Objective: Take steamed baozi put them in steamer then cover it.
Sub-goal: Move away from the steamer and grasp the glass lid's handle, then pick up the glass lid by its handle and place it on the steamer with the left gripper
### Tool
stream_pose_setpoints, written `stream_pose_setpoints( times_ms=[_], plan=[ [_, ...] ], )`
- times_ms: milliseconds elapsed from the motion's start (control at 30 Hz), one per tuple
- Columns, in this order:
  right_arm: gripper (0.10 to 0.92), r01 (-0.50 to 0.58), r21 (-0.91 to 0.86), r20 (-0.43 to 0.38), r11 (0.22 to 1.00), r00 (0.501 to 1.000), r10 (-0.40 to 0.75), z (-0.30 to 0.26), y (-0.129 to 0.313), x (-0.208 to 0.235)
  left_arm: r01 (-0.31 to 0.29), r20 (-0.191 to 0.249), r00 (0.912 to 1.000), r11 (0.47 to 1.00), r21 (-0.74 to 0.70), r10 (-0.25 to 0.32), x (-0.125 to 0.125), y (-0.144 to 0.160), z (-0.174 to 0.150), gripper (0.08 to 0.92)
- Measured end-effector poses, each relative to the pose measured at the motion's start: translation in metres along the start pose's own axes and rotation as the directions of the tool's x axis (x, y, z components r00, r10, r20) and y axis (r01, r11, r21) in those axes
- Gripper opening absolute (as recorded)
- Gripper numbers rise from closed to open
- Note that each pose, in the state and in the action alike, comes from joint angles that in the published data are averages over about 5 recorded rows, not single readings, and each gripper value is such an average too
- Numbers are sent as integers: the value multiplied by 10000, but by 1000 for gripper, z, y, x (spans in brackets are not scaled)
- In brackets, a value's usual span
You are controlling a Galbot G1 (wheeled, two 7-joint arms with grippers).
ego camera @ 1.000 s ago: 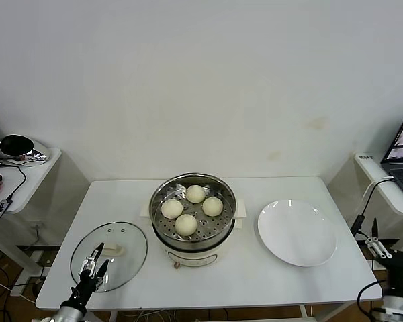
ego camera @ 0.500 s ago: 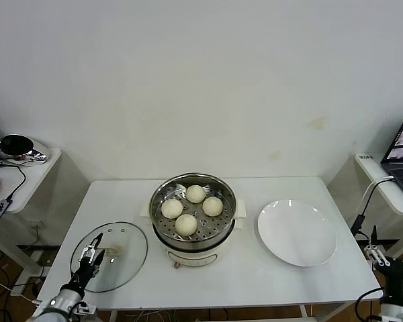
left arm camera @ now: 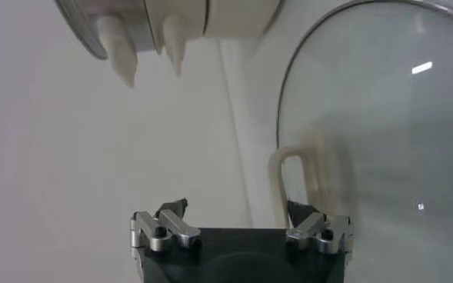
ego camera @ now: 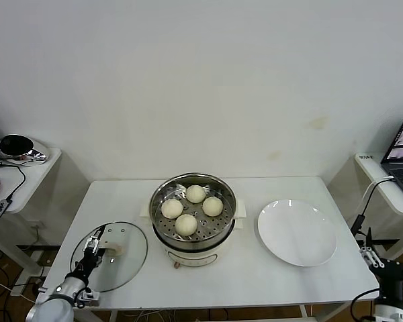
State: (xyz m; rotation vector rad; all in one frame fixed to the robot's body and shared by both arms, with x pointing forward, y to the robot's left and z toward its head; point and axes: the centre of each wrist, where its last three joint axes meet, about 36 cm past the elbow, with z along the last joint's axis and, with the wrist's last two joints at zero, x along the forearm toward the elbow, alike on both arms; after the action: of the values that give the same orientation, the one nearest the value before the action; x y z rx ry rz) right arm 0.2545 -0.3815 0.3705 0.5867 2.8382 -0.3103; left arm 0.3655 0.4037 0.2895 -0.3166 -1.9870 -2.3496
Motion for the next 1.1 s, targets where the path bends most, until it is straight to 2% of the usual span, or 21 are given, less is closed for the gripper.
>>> stream_pose_setpoints(
  times_ms=[133, 567, 800, 900, 1100],
  plan=[
    [823, 38, -27, -32, 10000, 10000, -38, 3, 3, 0, -32, -12, 10000, 9999, 96, 32, -5, -1, -1, 771],
    [823, 83, -5, -36, 10000, 10000, -83, 3, 3, 3, -307, 12, 9995, 9974, 653, 307, -11, -14, -7, 394],
    [823, 144, -34, 4, 9999, 9999, -144, 2, 6, 3, -211, -84, 9997, 9932, 1148, 222, -7, -18, -9, 196],
    [823, 194, -44, 26, 9998, 9998, -193, 2, 7, 3, -64, -220, 9997, 9902, 1395, 96, -4, -18, -9, 143],
    [823, 334, -35, 73, 9994, 9994, -334, 1, 9, 4, 310, -640, 9978, 9826, 1832, -196, 8, -11, -10, 137]
  ],
)
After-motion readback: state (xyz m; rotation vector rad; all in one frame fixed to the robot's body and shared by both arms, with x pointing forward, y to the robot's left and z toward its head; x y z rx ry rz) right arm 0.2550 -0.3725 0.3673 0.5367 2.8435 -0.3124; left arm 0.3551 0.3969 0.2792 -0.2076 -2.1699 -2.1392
